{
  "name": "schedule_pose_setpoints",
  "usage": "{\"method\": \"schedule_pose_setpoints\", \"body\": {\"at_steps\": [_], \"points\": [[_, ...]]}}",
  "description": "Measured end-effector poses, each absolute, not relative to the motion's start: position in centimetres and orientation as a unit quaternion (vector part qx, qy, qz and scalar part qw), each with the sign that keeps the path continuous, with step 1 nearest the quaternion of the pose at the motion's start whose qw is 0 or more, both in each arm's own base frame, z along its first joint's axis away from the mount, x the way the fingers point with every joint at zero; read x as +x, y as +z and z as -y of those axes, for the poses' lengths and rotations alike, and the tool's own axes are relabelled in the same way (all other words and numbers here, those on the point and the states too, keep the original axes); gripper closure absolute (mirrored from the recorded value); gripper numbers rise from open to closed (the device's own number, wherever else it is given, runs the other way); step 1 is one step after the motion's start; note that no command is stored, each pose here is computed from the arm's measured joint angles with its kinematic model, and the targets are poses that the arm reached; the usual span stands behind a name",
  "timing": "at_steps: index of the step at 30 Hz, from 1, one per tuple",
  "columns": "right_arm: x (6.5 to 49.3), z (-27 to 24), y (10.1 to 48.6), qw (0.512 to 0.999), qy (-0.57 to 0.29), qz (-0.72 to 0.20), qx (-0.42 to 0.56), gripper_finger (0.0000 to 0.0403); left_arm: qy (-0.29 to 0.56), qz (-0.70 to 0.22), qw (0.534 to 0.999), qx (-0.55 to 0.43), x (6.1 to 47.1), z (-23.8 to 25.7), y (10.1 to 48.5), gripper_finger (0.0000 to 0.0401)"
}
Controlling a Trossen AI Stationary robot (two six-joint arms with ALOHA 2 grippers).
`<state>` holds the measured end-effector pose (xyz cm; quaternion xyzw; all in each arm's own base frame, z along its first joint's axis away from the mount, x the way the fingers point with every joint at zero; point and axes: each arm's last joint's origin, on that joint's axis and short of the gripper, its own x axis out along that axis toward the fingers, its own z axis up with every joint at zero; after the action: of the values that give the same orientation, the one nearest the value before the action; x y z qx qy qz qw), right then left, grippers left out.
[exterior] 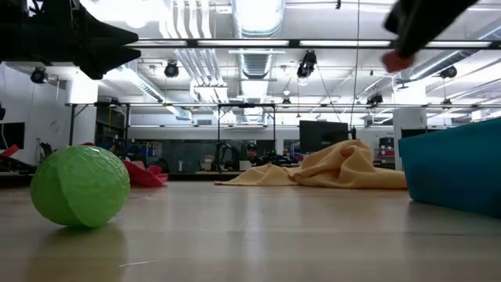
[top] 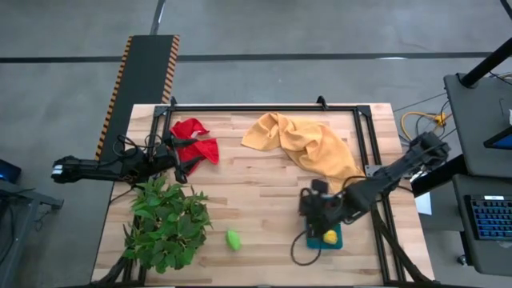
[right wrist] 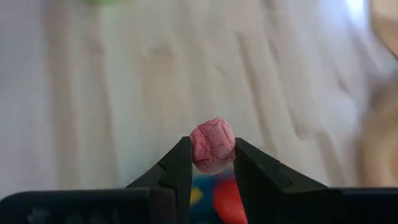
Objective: Pick and placing Produce into tupperware
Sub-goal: Put the pink peach into the blue bin
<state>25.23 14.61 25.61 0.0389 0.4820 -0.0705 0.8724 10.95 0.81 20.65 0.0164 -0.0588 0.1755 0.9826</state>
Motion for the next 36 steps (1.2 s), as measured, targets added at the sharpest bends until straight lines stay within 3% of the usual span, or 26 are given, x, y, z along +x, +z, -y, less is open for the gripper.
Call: {"method": "schedule_pose_setpoints", "body": {"at_steps": [5,19,29,36], "points": [[22.2,-14.3,26.1,0.851,-0.147,-0.499,0.072,0.0306,0.175,0.059,0.983,0.016,10.9,-0.8,20.7,0.0113],[19.1,-14.0,21.8,0.783,-0.228,-0.566,0.126,0.0306,0.175,0.061,0.982,0.016,10.9,-0.8,20.7,0.0113],[18.4,-13.6,20.5,0.760,-0.234,-0.593,0.124,0.0304,0.175,0.060,0.983,0.016,11.0,-0.8,20.7,0.0113],[18.2,-13.5,20.5,0.756,-0.246,-0.593,0.129,0.0279,0.175,0.060,0.983,0.016,11.0,-0.8,20.7,0.0113]]}}
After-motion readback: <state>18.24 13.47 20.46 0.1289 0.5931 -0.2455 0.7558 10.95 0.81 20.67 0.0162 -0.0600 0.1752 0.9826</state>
